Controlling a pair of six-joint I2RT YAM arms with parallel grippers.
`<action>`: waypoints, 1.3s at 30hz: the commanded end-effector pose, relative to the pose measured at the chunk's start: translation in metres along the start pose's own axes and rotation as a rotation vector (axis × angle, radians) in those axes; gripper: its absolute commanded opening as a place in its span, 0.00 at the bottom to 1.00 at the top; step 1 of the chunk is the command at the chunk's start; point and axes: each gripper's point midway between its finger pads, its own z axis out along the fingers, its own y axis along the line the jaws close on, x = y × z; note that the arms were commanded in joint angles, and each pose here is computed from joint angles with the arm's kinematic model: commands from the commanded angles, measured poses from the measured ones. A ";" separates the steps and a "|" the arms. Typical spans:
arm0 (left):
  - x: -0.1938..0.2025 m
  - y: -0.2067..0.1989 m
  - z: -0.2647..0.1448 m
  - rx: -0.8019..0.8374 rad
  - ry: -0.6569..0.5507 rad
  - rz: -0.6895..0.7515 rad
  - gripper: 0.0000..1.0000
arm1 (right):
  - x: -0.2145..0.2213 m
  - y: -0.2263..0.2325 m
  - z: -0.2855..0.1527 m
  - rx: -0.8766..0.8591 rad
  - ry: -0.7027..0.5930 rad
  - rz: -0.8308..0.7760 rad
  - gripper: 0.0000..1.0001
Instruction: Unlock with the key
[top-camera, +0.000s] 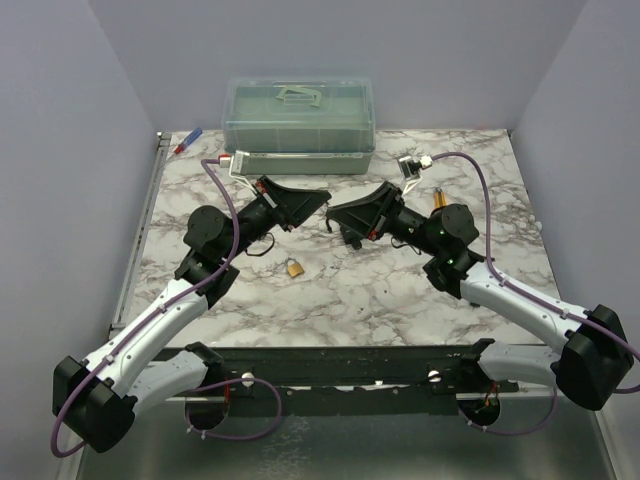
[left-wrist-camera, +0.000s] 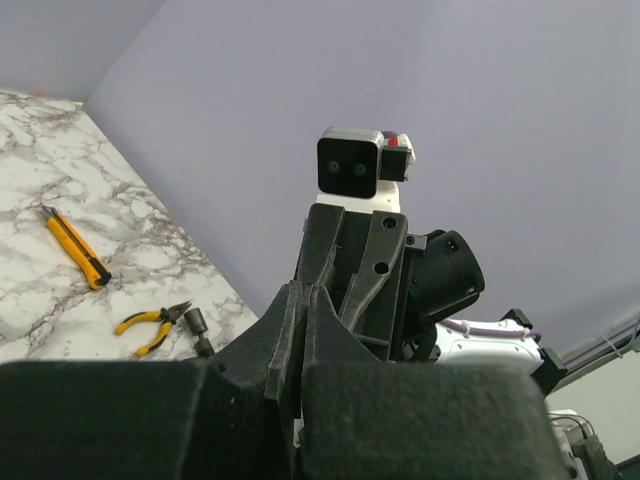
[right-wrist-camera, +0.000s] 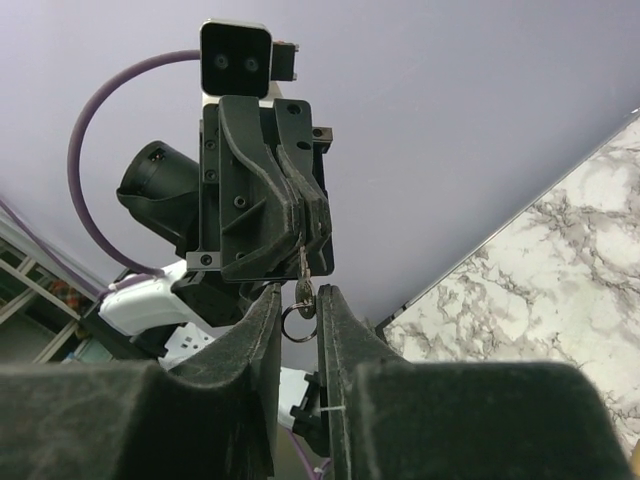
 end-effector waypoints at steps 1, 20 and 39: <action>-0.001 0.001 -0.002 0.011 -0.018 0.010 0.00 | -0.009 0.015 0.004 -0.059 -0.013 -0.029 0.13; 0.000 0.007 -0.002 -0.006 -0.025 0.017 0.00 | -0.008 0.016 0.006 -0.065 0.004 -0.019 0.34; -0.002 0.015 -0.004 -0.028 -0.057 0.019 0.00 | -0.004 0.012 0.005 -0.057 0.008 0.001 0.00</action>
